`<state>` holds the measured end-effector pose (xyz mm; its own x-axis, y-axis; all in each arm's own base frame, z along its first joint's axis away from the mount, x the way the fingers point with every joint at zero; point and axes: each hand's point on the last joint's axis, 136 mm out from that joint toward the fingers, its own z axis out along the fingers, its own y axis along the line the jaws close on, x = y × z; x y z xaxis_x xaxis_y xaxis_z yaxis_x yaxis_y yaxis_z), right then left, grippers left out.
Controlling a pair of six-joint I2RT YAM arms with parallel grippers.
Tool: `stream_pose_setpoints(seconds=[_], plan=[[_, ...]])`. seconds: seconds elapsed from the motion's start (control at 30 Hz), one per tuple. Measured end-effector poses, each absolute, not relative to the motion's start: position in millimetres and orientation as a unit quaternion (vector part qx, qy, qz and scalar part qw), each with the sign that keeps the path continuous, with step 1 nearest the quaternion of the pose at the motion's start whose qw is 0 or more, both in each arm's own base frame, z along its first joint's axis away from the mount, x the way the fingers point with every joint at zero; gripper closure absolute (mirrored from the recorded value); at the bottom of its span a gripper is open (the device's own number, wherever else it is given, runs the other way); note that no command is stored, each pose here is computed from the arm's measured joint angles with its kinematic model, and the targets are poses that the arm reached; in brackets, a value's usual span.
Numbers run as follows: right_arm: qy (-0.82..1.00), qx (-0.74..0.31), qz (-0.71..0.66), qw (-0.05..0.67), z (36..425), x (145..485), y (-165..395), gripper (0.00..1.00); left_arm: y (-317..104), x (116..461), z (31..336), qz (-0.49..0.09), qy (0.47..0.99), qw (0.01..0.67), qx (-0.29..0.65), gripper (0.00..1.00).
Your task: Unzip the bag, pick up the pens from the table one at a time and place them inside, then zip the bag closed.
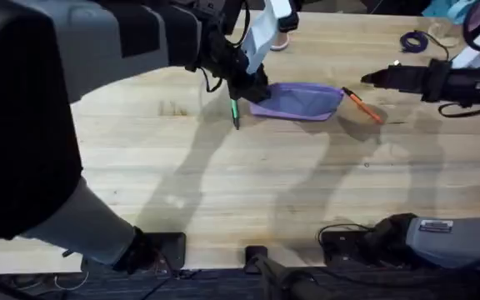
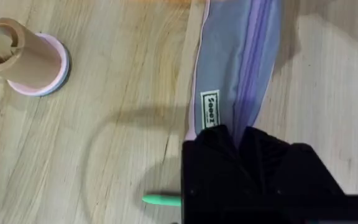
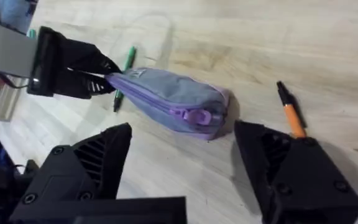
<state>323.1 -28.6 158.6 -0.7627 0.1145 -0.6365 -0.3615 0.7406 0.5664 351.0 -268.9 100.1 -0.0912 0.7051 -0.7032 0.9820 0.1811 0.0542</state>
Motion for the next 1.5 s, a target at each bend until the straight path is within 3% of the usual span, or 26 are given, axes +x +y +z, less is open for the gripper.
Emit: stream_pose_setpoints(seconds=[0.53,1.5], plan=[[0.861,-0.051,0.431,0.265,108,332,-7,0.006,-269,351,100,-0.224,0.704,0.309,0.599,0.957],[0.855,-0.082,0.444,0.257,104,337,16,0.018,-269,351,100,-0.224,0.704,0.309,0.599,0.957]])
